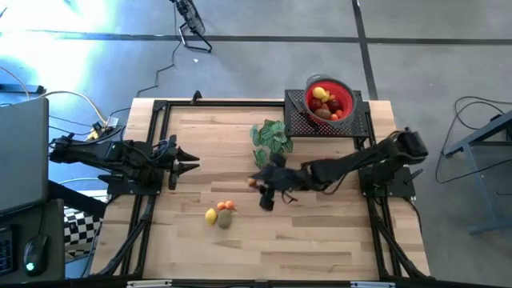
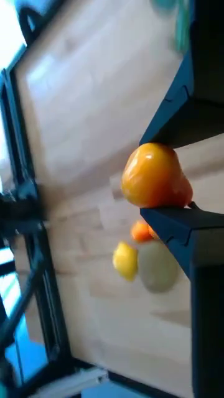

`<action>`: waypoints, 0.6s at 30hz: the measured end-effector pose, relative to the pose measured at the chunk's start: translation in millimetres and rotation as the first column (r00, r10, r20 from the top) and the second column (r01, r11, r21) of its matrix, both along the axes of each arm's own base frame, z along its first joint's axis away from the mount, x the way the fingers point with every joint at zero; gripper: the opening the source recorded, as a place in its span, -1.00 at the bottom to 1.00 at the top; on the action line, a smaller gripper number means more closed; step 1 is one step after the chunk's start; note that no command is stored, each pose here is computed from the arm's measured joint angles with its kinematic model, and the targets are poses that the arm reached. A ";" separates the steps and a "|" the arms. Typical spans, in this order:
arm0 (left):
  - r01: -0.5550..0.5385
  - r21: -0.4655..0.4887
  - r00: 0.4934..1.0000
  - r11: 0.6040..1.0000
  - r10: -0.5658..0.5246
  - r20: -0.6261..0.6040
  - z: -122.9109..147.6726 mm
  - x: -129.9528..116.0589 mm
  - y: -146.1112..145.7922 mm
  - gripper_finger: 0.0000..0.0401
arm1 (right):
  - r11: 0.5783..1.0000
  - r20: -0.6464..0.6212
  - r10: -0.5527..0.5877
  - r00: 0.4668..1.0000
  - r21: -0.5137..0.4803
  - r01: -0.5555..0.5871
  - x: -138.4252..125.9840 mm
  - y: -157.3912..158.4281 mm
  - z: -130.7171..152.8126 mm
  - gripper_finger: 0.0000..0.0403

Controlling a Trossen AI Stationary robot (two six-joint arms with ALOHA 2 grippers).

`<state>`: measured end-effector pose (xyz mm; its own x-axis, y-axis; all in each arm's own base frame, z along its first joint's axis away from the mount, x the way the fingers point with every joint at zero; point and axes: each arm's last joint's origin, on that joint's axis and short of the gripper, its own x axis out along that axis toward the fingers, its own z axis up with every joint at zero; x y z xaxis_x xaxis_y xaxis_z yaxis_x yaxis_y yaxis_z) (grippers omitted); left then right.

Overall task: Pick & Place Fruit
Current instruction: Put the orange pear into the red colander

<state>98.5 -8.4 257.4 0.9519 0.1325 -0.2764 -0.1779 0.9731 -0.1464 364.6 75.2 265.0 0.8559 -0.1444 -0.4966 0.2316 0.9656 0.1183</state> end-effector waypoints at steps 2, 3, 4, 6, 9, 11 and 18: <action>0.000 0.000 1.000 1.000 0.000 0.001 0.2 -0.1 0.0 -0.51 | 0.999 0.022 -0.028 0.999 -0.020 0.029 -7.1 -8.6 13.6 -0.32; 0.000 0.000 1.000 1.000 0.000 0.000 0.1 -0.1 0.0 -0.51 | 0.999 0.028 -0.037 0.999 -0.032 0.038 -12.5 -12.3 21.3 -0.32; 0.000 0.000 1.000 1.000 0.000 0.002 0.3 -0.1 0.0 -0.51 | 0.998 0.021 -0.048 0.999 -0.044 0.049 -18.4 -16.1 27.2 -0.32; -0.001 0.000 1.000 1.000 0.001 0.001 0.2 -0.1 0.0 -0.51 | 0.995 0.044 -0.078 0.996 -0.056 0.080 -25.7 -25.5 39.2 -0.32; -0.001 0.000 1.000 1.000 0.001 0.001 0.2 -0.1 0.0 -0.51 | 0.987 0.034 -0.131 0.991 -0.090 0.134 -39.9 -38.2 51.7 -0.32; 0.000 0.000 1.000 1.000 0.000 0.002 0.3 0.0 0.0 -0.51 | 0.980 0.036 -0.169 0.985 -0.103 0.172 -49.1 -47.5 60.2 -0.31; 0.000 0.000 1.000 1.000 0.000 0.001 0.2 -0.1 0.0 -0.51 | 0.926 0.047 -0.326 0.944 -0.187 0.329 -71.7 -82.5 78.2 -0.32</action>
<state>98.4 -8.3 257.6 0.9520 0.1328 -0.2757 -0.1782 0.9730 -0.1466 292.9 -7.3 343.3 0.7519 -0.5081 -0.4202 0.5381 0.8411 -0.0541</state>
